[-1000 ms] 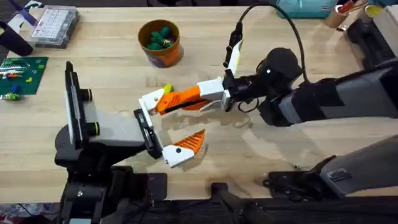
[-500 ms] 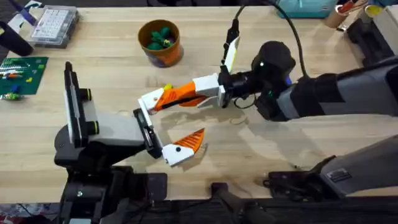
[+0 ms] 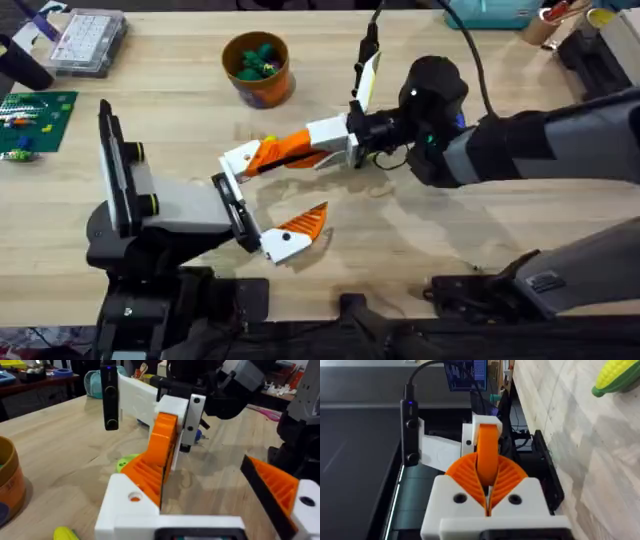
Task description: Pick up the gripper from the table and insert it into the empty holder that is missing its gripper. Then pick up a screw, insert it into the mounting hole, and use the screwdriver to tighten it. Finally, clean up the table by picking up the vegetable and placing it into the bucket.
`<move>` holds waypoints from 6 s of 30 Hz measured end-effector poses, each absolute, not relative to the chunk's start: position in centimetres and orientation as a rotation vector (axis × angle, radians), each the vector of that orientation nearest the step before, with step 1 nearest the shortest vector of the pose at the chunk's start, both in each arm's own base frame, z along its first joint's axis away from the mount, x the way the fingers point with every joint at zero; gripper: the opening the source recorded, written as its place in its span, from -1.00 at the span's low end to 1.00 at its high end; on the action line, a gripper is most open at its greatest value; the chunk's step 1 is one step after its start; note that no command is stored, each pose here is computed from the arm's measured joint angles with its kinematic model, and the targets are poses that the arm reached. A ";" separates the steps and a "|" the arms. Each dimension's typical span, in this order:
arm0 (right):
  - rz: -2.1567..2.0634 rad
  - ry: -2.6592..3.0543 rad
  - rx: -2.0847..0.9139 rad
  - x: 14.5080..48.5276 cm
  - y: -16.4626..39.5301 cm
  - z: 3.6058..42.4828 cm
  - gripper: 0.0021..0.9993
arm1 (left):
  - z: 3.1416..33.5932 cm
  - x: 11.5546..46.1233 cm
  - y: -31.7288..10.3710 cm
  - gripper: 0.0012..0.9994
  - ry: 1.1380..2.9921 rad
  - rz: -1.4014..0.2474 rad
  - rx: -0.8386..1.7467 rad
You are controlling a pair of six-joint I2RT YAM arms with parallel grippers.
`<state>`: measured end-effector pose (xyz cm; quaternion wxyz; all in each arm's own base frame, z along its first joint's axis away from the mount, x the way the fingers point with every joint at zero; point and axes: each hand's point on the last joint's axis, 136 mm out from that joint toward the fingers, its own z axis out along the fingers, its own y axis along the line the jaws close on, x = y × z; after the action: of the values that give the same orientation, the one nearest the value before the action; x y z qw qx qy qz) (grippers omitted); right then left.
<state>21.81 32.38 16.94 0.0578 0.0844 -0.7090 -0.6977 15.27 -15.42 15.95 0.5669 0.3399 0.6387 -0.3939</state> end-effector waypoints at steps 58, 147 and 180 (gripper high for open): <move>-2.121 -2.157 0.353 21.6 34.0 16.8 -0.98 | 16.0 15.7 -15.2 0.97 1.508 -0.903 0.778; -2.190 -2.162 0.277 23.3 34.4 16.8 0.99 | 16.0 14.7 -15.7 0.97 1.495 -0.956 0.821; -0.915 -3.367 0.157 25.9 10.9 22.1 0.99 | 16.0 14.7 -15.7 0.97 1.494 -0.960 0.823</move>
<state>25.89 10.87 22.10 -0.1744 0.0442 -0.9492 -0.2580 14.69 -15.73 15.97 0.5581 0.3491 0.6333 -0.4069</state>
